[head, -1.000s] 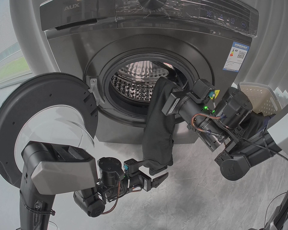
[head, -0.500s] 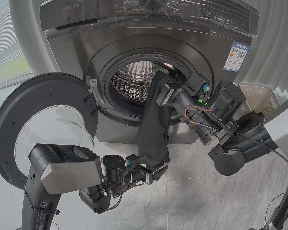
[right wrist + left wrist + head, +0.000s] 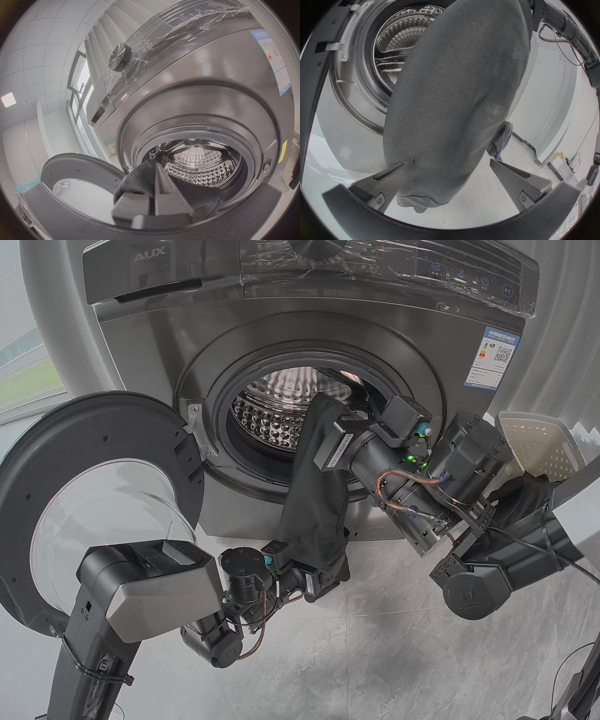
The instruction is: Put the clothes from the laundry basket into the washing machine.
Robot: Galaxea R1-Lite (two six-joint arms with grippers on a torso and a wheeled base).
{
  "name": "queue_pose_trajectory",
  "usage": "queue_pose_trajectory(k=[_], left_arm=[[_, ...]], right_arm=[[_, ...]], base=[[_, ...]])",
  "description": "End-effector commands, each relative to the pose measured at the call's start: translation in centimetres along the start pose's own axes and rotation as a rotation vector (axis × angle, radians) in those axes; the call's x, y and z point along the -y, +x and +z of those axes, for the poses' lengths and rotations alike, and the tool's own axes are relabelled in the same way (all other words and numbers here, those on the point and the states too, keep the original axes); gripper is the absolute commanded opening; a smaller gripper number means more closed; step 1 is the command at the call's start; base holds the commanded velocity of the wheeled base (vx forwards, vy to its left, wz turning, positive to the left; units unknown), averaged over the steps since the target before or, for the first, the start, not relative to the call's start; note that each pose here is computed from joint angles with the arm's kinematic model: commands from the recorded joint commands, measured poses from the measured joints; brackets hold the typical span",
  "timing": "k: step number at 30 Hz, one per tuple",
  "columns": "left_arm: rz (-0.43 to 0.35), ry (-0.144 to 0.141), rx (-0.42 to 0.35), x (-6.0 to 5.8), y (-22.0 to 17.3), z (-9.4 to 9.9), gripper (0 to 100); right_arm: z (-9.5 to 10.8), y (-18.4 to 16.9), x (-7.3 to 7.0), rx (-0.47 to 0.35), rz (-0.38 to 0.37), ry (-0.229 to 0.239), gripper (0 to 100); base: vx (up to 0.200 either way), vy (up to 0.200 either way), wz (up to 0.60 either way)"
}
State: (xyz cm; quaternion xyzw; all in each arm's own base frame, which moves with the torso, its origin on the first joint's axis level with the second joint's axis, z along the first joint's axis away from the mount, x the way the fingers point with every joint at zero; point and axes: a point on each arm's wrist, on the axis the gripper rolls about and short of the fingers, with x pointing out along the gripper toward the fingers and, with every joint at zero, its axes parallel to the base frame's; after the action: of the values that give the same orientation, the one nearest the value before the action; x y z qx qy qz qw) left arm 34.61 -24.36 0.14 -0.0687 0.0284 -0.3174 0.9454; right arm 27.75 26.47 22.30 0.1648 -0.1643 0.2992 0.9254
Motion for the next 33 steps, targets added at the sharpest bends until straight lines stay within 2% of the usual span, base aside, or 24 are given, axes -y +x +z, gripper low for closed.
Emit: queue_pose_trajectory(k=[1, 2, 5, 10, 15, 18, 23, 28, 31, 33], left_arm=[[0.022, 0.0, 0.013, -0.5, 0.6, -0.3, 100], [0.025, 0.0, 0.018, -0.5, 0.7, -0.3, 0], [0.044, -0.003, 0.045, -0.7, 1.3, -0.2, 0], [0.078, -0.024, 0.085, -1.3, 1.8, 0.6, 0], [0.078, -0.023, 0.075, -1.1, 0.8, 1.5, 0], [0.038, -0.022, 0.035, 0.1, -2.2, 3.5, 0], [-0.099, -0.015, -0.022, 1.6, -8.1, 7.1, 0], [-0.189, -0.006, 0.017, 2.1, -13.2, 11.0, 0], [-0.196, -0.005, 0.039, 2.1, -14.3, 12.0, 0], [-0.2, -0.006, 0.072, 2.3, -15.3, 13.0, 0]], right_arm=[[0.1, -0.1, -0.2, 0.004, 0.004, 0.003, 0], [0.1, -0.1, -0.2, 0.004, 0.004, 0.003, 0], [0.1, -0.1, -0.1, 0.003, 0.003, 0.002, 0], [0.1, -0.4, 0.0, 0.0, 0.001, 0.001, 0], [0.0, -0.5, 0.8, -0.006, -0.018, -0.009, 0], [0.5, -0.4, 2.3, 0.001, -0.057, -0.026, 0], [1.1, -1.0, 4.7, -0.001, -0.114, -0.047, 0], [2.1, -2.9, 6.5, -0.025, -0.155, -0.063, 0], [2.5, -3.8, 6.8, -0.036, -0.166, -0.067, 0], [3.1, -5.1, 7.1, -0.047, -0.165, -0.052, 0]], base=[[0.0, 0.0, 0.0], [0.0, 0.0, 0.0], [0.0, 0.0, 0.0], [0.0, 0.0, 0.0], [0.0, 0.0, 0.0], [0.0, 0.0, 0.0], [0.0, 0.0, 0.0], [0.0, 0.0, 0.0], [0.0, 0.0, 0.0], [0.0, 0.0, 0.0]])
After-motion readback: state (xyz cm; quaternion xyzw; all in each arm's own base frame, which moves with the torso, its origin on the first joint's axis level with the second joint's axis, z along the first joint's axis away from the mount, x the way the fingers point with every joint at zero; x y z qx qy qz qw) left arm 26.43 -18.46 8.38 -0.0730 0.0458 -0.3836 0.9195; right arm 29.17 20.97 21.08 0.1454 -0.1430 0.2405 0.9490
